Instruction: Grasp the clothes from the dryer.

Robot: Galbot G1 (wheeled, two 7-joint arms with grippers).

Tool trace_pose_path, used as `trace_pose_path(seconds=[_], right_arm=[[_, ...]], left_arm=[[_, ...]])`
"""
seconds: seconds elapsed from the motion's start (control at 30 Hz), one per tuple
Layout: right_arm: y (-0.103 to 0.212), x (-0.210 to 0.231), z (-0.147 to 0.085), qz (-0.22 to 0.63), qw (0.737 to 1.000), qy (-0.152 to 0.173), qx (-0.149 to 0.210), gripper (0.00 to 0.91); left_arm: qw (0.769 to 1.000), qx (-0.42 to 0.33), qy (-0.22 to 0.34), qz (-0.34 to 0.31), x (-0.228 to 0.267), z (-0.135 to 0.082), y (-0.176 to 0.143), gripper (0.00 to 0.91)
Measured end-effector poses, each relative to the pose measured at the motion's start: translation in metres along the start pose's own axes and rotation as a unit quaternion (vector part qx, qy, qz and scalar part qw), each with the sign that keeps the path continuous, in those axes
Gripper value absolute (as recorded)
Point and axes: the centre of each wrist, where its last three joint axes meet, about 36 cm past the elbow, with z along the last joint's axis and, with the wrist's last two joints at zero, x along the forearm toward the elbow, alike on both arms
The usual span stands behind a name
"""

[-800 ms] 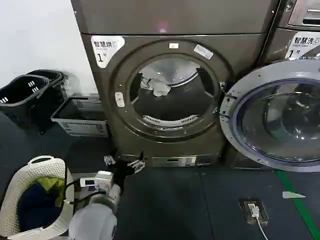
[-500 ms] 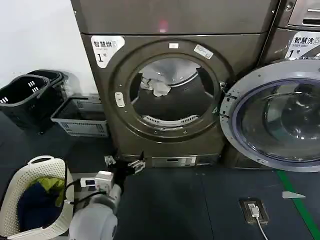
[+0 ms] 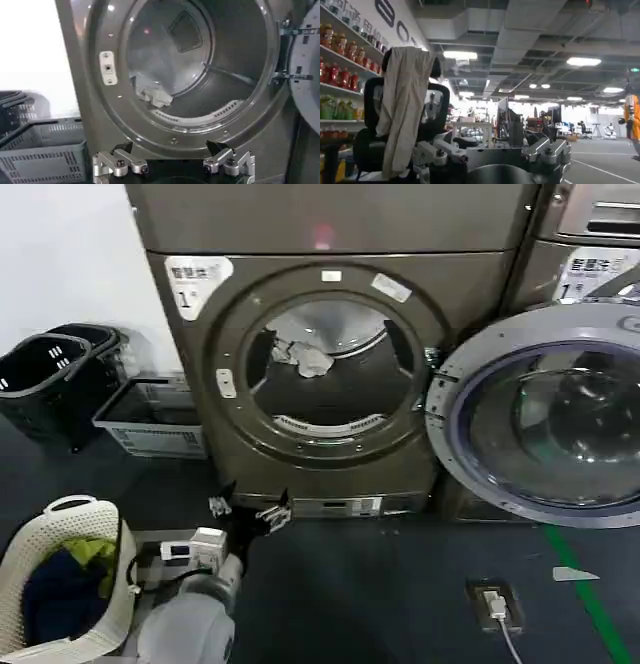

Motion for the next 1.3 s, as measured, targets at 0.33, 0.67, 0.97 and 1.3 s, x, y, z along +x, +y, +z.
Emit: trace_pose_path(seconds=[0.33,0.67,0.97,1.3], right_arm=[[-0.001,0.0,0.003,0.003,1.0,0.001,-0.001,0.907],[-0.003,-0.001,0.004,0.005,1.0,0.0,-0.001,0.907],[-0.003,-0.001,0.004,0.005,1.0,0.0,-0.002,0.907],[-0.012,-0.003,0.004,0.018,1.0,-0.006,-0.002,0.907]], left_arm=[[1.0,0.001,0.001,0.001,-0.002,0.001,0.0,0.907],[1.0,0.002,0.004,0.001,-0.002,0.002,-0.001,0.907],[1.0,0.002,0.003,-0.002,-0.002,0.002,0.001,0.907],[1.0,0.005,0.001,-0.001,-0.003,0.0,0.0,0.907]])
